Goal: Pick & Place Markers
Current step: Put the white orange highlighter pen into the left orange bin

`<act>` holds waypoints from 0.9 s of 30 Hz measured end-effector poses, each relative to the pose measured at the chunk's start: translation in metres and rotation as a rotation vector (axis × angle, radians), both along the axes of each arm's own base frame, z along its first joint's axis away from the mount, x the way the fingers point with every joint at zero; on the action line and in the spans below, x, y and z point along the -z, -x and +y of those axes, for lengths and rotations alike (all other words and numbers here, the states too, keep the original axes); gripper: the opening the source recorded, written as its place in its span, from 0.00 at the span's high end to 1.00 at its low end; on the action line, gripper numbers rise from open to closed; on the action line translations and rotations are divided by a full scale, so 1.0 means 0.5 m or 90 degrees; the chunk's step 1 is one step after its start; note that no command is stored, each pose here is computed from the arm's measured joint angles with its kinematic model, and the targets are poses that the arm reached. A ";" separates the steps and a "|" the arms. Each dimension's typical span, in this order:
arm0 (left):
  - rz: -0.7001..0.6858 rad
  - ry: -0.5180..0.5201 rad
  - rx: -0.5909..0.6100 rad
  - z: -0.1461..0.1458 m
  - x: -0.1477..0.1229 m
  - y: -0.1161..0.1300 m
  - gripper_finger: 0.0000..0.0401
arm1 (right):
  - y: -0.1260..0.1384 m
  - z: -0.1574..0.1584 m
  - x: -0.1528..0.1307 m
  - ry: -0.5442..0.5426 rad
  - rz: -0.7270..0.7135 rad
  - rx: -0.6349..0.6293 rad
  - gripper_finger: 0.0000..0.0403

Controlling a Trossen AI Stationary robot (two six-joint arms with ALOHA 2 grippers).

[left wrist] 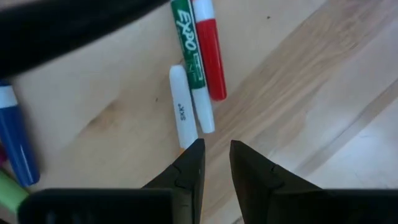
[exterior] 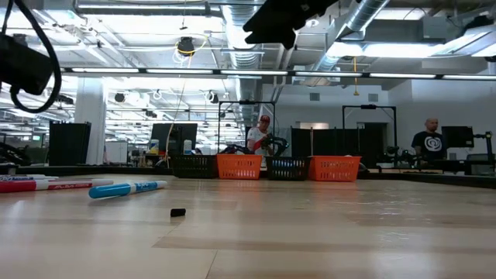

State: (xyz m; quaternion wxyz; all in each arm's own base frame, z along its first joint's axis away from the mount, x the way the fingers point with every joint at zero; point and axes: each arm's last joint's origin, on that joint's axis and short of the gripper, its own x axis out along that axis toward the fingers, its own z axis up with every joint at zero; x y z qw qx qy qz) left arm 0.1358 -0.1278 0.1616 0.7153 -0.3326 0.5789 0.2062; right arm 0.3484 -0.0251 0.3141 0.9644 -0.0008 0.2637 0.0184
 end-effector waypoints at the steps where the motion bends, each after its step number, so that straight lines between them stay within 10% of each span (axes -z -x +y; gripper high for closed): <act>1: 0.002 -0.001 -0.002 0.000 0.000 0.001 0.82 | -0.002 0.009 0.003 0.000 0.000 -0.008 0.60; 27: 0.103 -0.070 0.000 -0.014 0.065 -0.011 0.82 | -0.016 0.070 0.016 0.000 -0.002 -0.063 0.61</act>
